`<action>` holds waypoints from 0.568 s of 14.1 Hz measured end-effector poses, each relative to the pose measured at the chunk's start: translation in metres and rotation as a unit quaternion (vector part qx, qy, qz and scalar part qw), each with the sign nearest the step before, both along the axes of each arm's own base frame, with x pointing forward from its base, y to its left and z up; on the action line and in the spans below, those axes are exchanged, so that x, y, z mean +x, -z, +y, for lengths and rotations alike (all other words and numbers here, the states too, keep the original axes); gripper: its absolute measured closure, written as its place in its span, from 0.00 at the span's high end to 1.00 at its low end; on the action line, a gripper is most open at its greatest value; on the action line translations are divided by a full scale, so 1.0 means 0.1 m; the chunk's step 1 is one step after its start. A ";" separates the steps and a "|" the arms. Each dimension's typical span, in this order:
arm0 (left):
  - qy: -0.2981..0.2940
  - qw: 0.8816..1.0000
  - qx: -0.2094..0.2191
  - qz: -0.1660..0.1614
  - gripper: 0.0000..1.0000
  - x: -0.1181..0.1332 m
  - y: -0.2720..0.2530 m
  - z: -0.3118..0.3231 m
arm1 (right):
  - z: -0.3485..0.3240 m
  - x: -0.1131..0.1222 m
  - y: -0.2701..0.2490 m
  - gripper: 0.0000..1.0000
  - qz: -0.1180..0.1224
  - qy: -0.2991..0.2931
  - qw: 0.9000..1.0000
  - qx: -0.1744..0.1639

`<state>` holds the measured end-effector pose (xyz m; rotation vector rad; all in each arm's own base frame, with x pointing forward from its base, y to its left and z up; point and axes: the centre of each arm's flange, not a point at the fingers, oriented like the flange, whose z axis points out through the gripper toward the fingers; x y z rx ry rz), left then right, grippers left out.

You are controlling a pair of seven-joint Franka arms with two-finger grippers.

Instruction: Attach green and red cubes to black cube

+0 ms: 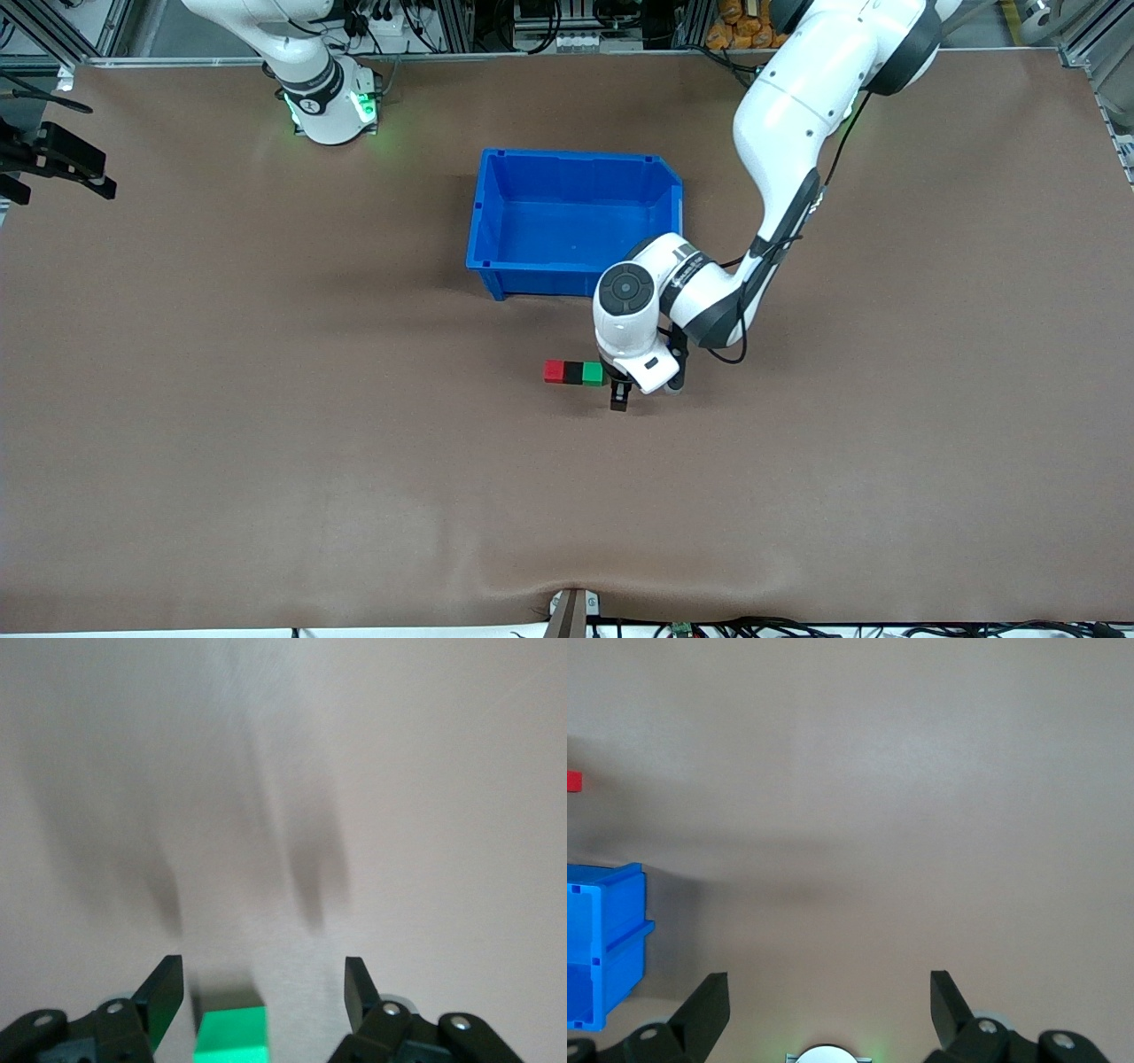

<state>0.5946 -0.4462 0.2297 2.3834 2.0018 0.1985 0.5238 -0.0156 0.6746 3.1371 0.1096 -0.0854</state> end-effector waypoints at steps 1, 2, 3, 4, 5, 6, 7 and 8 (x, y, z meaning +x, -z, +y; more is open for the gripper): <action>0.014 1.000 0.006 -0.001 0.82 0.05 -0.16 0.07 | 0.01 0.00 0.00 1.00 0.000 -0.001 1.000 0.000; 0.033 0.999 0.021 0.008 0.82 0.09 -0.29 0.18 | 0.01 0.00 0.01 1.00 0.001 -0.001 1.000 0.000; 0.058 0.997 0.039 0.023 0.82 0.14 -0.39 0.33 | 0.01 0.01 0.01 1.00 0.001 -0.001 1.000 0.000; 0.086 0.994 0.054 0.039 0.82 0.20 -0.48 0.50 | 0.02 0.01 0.01 1.00 0.001 -0.002 1.000 0.000; 0.113 0.990 0.066 0.054 0.83 0.27 -0.58 0.69 | 0.02 0.01 0.01 1.00 0.001 -0.002 1.000 0.000; 0.135 0.986 0.071 0.066 0.83 0.35 -0.71 0.89 | 0.02 0.01 0.01 1.00 0.001 -0.002 1.000 0.000; 0.153 0.983 0.071 0.074 0.83 0.44 -0.89 1.12 | 0.03 0.01 0.01 1.00 0.001 -0.003 1.000 0.000; 0.171 0.980 0.065 0.081 0.83 0.51 -1.11 1.36 | 0.04 0.01 0.01 1.00 0.001 -0.003 1.000 0.000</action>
